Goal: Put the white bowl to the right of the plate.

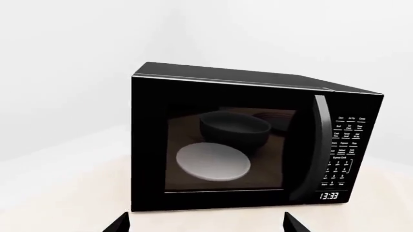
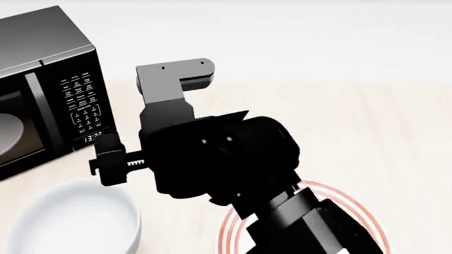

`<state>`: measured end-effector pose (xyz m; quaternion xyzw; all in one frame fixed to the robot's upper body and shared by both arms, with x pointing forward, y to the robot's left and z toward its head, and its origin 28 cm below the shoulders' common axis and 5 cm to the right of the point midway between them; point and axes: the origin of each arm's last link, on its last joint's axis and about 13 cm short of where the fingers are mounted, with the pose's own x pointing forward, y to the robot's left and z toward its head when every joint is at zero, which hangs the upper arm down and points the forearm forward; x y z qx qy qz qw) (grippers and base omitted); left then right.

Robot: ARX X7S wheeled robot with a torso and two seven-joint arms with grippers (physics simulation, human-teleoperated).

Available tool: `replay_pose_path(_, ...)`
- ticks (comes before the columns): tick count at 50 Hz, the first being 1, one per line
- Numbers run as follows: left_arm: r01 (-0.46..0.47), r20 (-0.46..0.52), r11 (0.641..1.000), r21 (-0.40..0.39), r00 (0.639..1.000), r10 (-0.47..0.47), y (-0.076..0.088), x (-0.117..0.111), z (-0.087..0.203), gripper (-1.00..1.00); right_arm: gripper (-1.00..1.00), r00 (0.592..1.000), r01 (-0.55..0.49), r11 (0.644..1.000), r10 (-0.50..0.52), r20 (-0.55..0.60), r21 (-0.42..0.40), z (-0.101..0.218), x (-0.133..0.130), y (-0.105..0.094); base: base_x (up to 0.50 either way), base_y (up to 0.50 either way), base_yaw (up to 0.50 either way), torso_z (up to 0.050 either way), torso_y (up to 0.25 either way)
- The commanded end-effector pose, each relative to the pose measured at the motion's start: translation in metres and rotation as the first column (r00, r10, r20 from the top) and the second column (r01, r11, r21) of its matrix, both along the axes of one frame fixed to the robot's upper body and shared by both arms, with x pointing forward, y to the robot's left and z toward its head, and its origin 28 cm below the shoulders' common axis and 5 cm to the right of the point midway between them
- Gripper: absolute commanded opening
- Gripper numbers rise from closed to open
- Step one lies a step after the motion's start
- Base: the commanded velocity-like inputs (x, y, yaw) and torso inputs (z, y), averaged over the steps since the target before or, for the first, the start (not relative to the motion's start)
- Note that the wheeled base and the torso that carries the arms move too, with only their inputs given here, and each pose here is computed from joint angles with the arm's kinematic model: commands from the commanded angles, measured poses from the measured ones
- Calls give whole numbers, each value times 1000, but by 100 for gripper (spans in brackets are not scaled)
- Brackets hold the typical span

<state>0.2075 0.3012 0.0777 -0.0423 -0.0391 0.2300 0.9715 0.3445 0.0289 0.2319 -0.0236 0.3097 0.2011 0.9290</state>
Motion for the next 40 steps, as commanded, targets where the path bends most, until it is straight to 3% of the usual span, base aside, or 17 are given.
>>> replay_pose_path(1, -9, 7, 1000, -2, 1000, 9, 2, -2, 2, 100, 100, 996, 75, 996, -78, -48, -52, -10, 12, 7, 0, 0, 0, 0, 0)
replay_pose_path(24, -4, 12, 1000, -3, 1000, 4, 1, -4, 2, 100, 100, 985, 62, 994, -76, -157, -92, -39, 7, 8, 0, 0, 0, 0, 0)
replay_pose_path(40, 4, 16, 1000, -1, 1000, -4, 0, -5, 3, 100, 100, 966, 22, 1000, -26, -256, -20, -52, 2, 8, 0, 0, 0, 0, 0)
